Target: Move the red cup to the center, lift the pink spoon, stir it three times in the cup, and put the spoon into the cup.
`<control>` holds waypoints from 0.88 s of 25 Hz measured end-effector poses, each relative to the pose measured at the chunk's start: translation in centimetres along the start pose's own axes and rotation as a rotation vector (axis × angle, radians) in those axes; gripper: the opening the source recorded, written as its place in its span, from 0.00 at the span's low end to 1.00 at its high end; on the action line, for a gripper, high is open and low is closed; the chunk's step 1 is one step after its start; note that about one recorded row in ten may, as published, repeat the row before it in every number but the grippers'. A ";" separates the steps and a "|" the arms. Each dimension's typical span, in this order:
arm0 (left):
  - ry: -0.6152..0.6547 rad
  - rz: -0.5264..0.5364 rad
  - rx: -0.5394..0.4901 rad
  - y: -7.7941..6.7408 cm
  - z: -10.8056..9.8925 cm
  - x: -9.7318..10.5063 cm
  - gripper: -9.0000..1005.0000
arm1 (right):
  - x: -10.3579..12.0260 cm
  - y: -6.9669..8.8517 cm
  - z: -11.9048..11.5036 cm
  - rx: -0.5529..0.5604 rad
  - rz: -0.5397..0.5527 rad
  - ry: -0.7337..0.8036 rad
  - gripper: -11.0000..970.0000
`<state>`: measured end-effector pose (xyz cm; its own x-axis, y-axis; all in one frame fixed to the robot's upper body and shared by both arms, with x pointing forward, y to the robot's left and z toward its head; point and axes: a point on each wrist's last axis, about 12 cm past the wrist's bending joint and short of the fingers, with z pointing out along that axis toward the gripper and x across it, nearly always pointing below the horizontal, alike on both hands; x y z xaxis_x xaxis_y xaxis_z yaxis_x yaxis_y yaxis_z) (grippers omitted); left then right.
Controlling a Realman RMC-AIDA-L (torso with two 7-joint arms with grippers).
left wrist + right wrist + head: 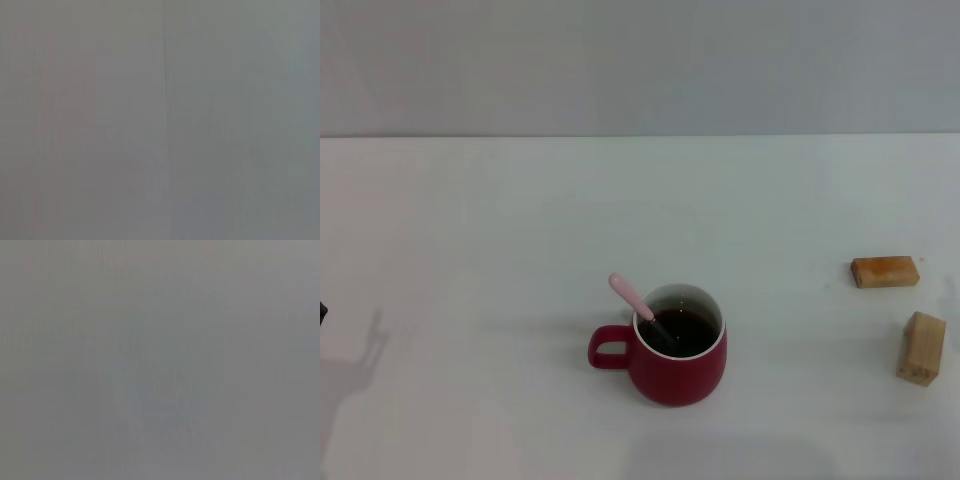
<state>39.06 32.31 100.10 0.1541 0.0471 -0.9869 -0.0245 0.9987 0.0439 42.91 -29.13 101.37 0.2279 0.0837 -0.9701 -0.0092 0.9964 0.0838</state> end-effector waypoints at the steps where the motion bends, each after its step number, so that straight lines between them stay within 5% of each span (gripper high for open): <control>1: 0.000 0.000 0.000 0.0 0.0 0.0 0.85 | 0.0 0.0 0.0 0.000 0.000 0.000 0.64; 22: 0.004 0.007 -0.005 -0.2 0.0 0.0 0.85 | 0.1 0.0 -0.3 -0.004 -0.003 0.009 0.64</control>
<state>39.05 32.08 100.05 0.1501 0.0545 -0.9872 -0.0303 0.9983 0.0506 42.61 -29.09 101.20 0.2194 0.0809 -0.9723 -0.0127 0.9967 0.0801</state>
